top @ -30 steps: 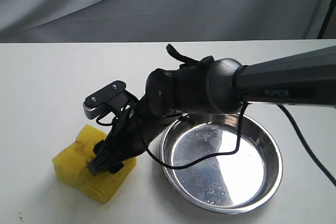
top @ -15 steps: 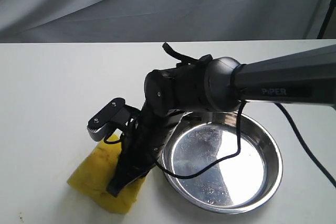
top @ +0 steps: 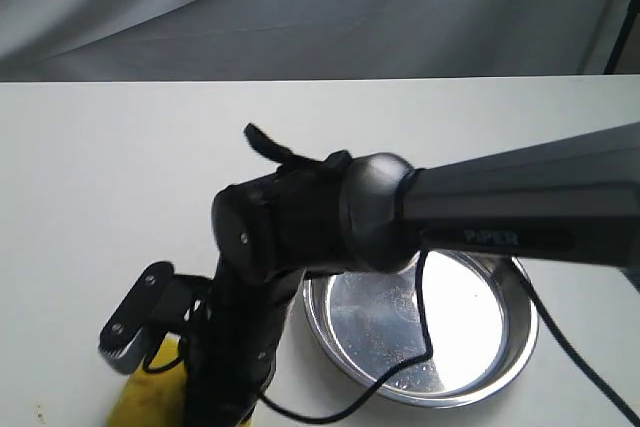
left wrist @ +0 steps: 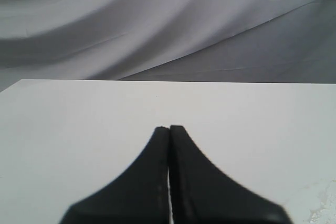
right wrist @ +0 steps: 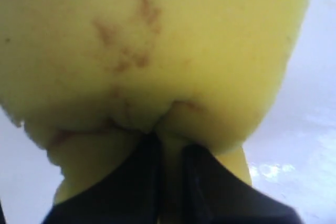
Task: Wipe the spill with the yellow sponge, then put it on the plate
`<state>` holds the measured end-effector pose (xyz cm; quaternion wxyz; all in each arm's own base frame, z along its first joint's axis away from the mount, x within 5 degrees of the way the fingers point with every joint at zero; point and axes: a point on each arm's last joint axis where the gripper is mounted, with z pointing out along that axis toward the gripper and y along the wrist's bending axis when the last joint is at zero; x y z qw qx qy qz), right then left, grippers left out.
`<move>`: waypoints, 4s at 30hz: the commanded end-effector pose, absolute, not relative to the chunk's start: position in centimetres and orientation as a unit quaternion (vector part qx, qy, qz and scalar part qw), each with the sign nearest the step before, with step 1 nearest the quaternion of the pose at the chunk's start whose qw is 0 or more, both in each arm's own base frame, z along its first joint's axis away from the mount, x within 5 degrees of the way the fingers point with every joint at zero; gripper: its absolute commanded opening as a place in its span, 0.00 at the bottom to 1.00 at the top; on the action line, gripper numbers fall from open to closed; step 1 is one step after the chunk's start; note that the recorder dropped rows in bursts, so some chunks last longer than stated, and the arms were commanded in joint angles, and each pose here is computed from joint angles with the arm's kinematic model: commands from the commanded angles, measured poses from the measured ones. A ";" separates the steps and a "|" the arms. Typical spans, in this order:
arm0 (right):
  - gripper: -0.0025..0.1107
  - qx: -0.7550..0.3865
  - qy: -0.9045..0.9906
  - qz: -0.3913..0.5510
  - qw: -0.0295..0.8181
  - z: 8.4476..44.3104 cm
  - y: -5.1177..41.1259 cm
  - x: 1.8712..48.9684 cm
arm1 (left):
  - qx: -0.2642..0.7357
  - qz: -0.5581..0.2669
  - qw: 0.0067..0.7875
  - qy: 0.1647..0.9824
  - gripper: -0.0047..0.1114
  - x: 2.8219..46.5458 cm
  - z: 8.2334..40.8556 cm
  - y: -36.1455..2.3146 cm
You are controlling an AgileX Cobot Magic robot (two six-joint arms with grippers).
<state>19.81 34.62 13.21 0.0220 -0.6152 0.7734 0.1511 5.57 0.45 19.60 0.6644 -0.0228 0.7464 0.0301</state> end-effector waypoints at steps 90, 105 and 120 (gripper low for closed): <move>0.02 -0.692 0.721 0.036 -0.009 11.5 44.6 17.2 | -0.024 0.030 0.665 0.746 0.04 5.6 19.5 0.5; 0.02 -0.498 0.865 -0.060 0.016 11.5 33.8 33.5 | -0.024 0.030 0.665 0.746 0.04 5.6 19.5 0.5; 0.02 -0.521 0.850 0.066 -0.042 11.5 36.4 30.2 | -0.024 0.030 0.665 0.746 0.04 5.6 19.5 0.5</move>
